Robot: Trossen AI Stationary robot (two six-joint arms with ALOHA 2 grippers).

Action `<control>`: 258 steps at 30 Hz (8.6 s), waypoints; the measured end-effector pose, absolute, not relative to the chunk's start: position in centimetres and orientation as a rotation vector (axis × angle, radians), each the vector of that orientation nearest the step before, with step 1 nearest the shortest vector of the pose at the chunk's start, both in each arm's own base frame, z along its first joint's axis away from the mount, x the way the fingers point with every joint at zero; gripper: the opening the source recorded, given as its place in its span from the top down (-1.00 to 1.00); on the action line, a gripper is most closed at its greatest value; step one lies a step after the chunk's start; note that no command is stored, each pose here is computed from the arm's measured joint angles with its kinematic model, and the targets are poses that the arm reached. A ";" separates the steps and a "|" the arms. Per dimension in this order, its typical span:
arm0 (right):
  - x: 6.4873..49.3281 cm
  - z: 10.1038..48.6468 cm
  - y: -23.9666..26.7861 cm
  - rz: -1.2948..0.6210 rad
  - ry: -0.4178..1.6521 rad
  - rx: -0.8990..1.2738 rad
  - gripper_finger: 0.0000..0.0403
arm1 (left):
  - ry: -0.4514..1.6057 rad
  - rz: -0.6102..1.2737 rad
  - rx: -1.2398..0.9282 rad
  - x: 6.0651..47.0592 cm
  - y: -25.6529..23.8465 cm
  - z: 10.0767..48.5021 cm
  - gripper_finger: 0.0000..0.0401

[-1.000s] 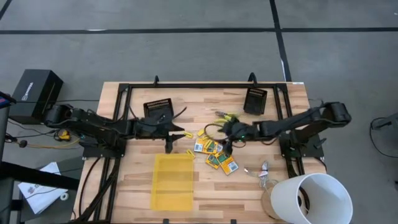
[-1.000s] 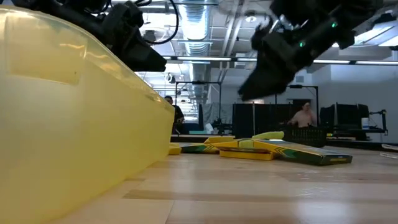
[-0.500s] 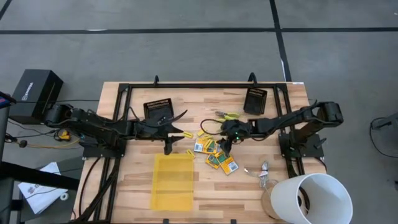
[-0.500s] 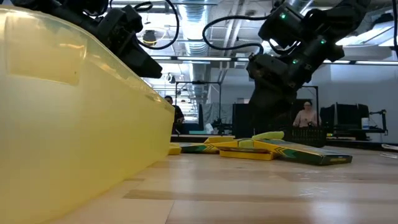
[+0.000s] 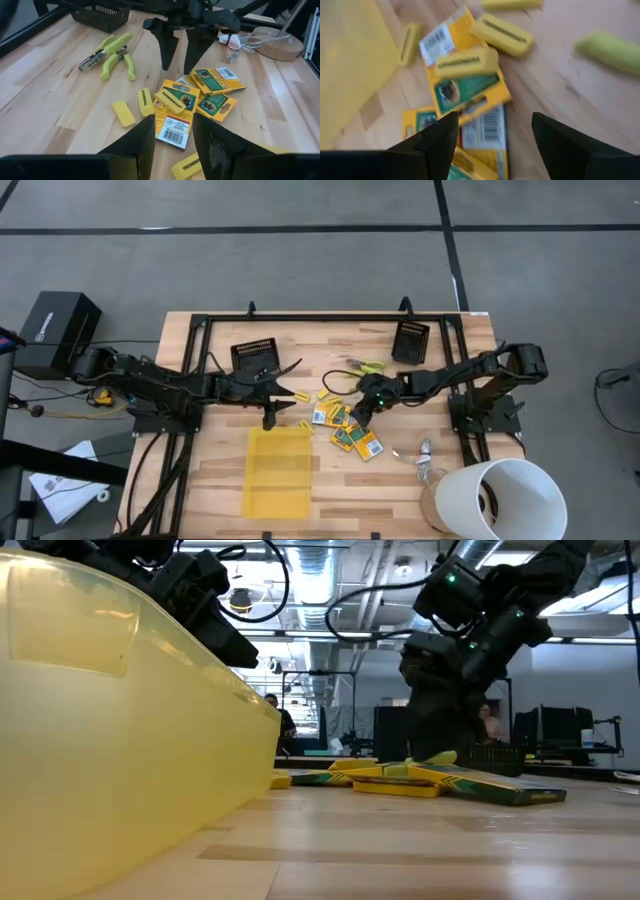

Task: Pick & Place School Supplies
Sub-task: Put the yellow crayon box into the yellow bin

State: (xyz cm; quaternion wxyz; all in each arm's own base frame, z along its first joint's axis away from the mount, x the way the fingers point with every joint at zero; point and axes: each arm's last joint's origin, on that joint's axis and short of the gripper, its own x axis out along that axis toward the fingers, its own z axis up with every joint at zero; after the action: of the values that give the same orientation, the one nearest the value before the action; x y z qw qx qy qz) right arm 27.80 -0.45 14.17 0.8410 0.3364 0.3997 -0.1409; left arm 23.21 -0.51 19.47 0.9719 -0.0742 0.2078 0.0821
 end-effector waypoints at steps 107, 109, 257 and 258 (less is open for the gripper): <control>31.6 15.7 -1.7 0.286 0.776 0.516 0.07 | 0.564 0.046 -0.067 22.6 -0.6 18.4 0.37; 32.1 17.3 -1.8 0.268 0.704 0.447 0.08 | 0.571 0.046 0.000 22.6 -1.0 18.3 0.37; 21.0 33.5 4.0 0.117 0.306 -0.016 -0.04 | 1.034 -0.049 0.104 30.1 -14.3 32.5 0.99; 21.1 33.5 4.0 0.117 0.302 -0.016 -0.04 | 1.054 -0.046 0.092 29.7 -14.6 32.4 0.99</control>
State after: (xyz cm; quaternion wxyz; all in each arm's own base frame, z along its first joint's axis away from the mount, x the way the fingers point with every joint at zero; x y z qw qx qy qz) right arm 21.06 4.00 33.50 0.9869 -0.0080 0.1504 0.0582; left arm 29.74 -14.60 32.35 0.8630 0.0437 0.5028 -0.0221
